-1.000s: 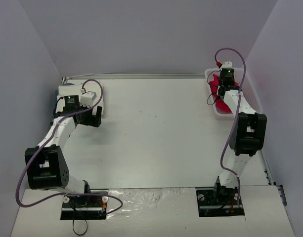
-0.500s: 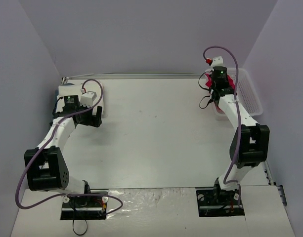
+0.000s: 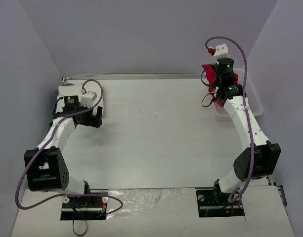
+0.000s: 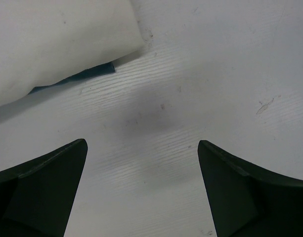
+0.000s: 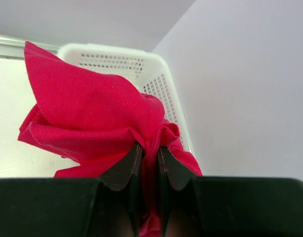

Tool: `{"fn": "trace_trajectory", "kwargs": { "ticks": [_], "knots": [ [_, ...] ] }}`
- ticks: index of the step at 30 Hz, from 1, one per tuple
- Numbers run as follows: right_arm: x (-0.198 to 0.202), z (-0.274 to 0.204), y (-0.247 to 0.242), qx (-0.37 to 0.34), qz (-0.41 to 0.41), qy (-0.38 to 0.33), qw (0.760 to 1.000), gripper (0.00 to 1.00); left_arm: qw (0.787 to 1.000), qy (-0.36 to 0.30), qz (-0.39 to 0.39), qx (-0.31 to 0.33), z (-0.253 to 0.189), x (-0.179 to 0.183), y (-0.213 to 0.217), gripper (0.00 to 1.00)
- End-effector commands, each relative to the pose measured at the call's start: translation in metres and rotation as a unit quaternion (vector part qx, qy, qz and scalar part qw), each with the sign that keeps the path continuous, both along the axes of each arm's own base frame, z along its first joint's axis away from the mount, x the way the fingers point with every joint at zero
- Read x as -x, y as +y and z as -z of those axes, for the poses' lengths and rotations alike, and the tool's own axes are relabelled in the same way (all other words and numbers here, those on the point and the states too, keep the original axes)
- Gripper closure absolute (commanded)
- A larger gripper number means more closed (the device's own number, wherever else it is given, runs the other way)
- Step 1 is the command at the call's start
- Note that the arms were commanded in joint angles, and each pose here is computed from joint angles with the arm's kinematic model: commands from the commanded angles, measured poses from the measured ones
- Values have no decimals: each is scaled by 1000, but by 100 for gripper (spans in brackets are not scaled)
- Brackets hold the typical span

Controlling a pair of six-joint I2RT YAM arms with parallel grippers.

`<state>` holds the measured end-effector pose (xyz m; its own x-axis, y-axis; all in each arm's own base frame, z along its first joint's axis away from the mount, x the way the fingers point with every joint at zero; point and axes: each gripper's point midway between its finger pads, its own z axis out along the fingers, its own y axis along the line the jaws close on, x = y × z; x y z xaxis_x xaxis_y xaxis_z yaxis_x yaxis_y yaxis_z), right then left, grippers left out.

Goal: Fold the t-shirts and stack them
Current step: Grab crumpled tshirt from bin with the right arm, then move the tshirt to the center of the board

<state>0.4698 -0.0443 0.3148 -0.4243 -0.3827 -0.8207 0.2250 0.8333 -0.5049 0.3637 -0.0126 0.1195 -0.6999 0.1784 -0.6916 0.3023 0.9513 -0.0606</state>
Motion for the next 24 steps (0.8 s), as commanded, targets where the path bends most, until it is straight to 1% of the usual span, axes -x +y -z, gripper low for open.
{"fn": "trace_trajectory", "kwargs": {
  "ticks": [1, 5, 7, 10, 11, 13, 14, 15, 17, 18, 21, 22, 24],
  "knots": [
    [21, -71, 28, -12, -35, -68, 997, 100, 999, -32, 2, -7, -21, -3, 2, 6],
    [34, -93, 65, -16, -80, -78, 994, 100, 999, -40, -1, -9, -26, -3, 3, 6],
    [44, -93, 86, -27, -112, -71, 991, 100, 999, -42, -3, -11, -28, -3, 4, 6],
    [53, -86, 115, -58, -184, -43, 980, 100, 999, -45, -5, -14, -30, -4, 5, 6],
    [57, -78, 131, -73, -229, -22, 970, 100, 999, -47, -6, -15, -31, -3, 5, 6],
    [66, -75, 152, -94, -274, -6, 957, 100, 998, -52, -7, -18, -32, -4, 7, 6],
    [74, -73, 166, -107, -307, 8, 945, 100, 998, -52, -8, -19, -32, -4, 7, 6],
    [83, -69, 184, -128, -349, 26, 928, 100, 998, -51, -9, -20, -32, -3, 8, 6],
    [91, -72, 196, -149, -379, 33, 913, 100, 998, -51, -12, -22, -33, -4, 10, 6],
    [97, -70, 205, -160, -402, 43, 901, 100, 998, -51, -12, -21, -33, -4, 10, 6],
    [108, -76, 219, -182, -435, 52, 880, 100, 998, -51, -14, -22, -34, -3, 11, 6],
    [111, -87, 223, -187, -447, 45, 873, 100, 998, -52, -15, -22, -35, -3, 12, 6],
    [111, -89, 225, -190, -450, 47, 871, 100, 998, -50, -15, -21, -34, -3, 12, 6]
  ]
}}
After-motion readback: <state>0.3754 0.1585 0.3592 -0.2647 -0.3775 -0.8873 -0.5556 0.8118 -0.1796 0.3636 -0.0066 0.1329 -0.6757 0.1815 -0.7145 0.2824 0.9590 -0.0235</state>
